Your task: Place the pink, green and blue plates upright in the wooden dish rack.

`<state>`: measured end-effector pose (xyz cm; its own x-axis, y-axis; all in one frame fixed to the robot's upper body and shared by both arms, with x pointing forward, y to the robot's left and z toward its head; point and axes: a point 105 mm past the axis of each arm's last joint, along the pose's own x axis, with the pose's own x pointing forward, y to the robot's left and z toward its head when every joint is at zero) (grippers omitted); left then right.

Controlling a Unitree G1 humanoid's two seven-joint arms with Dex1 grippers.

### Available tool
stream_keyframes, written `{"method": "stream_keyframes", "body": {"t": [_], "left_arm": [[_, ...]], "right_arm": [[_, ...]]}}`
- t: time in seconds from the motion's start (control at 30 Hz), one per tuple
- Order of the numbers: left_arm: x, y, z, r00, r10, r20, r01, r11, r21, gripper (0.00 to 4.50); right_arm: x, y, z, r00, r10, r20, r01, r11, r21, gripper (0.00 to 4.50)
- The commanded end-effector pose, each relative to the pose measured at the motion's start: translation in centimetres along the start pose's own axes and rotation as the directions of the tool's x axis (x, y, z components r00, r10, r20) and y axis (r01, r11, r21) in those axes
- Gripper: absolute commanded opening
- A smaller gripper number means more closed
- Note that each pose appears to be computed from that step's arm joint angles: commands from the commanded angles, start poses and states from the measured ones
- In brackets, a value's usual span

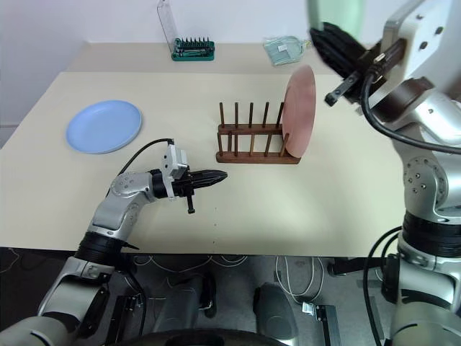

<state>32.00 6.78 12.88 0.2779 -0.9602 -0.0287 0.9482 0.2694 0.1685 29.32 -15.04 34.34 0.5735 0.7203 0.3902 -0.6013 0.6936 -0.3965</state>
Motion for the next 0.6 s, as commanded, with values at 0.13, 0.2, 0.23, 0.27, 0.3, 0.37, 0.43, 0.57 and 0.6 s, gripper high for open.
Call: {"method": "stream_keyframes", "body": {"t": [0.13, 0.2, 0.23, 0.27, 0.3, 0.37, 0.43, 0.57, 0.6], "left_arm": [[-0.4, -0.1, 0.5, 1.000, 0.013, 0.020, -0.013, 1.000, 0.027, 0.00], [-0.4, -0.1, 0.7, 1.000, 0.015, 0.021, -0.016, 0.999, 0.028, 0.00], [-0.4, -0.2, 0.8, 1.000, 0.016, 0.021, -0.016, 0.999, 0.029, 0.00], [-0.4, -0.2, 0.9, 1.000, 0.017, 0.021, -0.017, 0.999, 0.029, 0.00], [-0.4, -0.2, 0.9, 1.000, 0.018, 0.021, -0.019, 0.999, 0.029, 0.00], [-0.4, -0.2, 1.0, 1.000, 0.020, 0.020, -0.020, 0.999, 0.028, 0.00], [-0.4, -0.2, 1.0, 1.000, 0.020, 0.019, -0.021, 0.999, 0.028, 0.00], [-0.3, -0.1, 1.0, 1.000, 0.022, 0.014, -0.022, 0.999, 0.031, 0.00], [-0.3, -0.1, 1.0, 1.000, 0.022, 0.014, -0.023, 0.999, 0.032, 0.00]], "right_arm": [[1.8, 4.3, 0.4, 0.983, 0.150, 0.109, -0.174, 0.952, 0.254, 0.04], [2.1, 4.7, -0.6, 0.984, 0.144, 0.102, -0.171, 0.921, 0.351, 0.04], [2.2, 4.7, -1.4, 0.987, 0.135, 0.087, -0.159, 0.904, 0.398, 0.04], [2.3, 4.7, -2.0, 0.989, 0.127, 0.072, -0.146, 0.891, 0.430, 0.04], [2.4, 4.8, -2.7, 0.991, 0.119, 0.059, -0.133, 0.878, 0.461, 0.04], [2.5, 4.9, -3.8, 0.993, 0.112, 0.036, -0.115, 0.851, 0.513, 0.04], [2.7, 4.9, -4.7, 0.994, 0.103, 0.024, -0.099, 0.826, 0.555, 0.04], [2.8, 4.7, -5.8, 0.996, 0.088, 0.017, -0.080, 0.794, 0.603, 0.04], [2.9, 4.6, -6.1, 0.996, 0.084, 0.011, -0.074, 0.790, 0.608, 0.04]]}}
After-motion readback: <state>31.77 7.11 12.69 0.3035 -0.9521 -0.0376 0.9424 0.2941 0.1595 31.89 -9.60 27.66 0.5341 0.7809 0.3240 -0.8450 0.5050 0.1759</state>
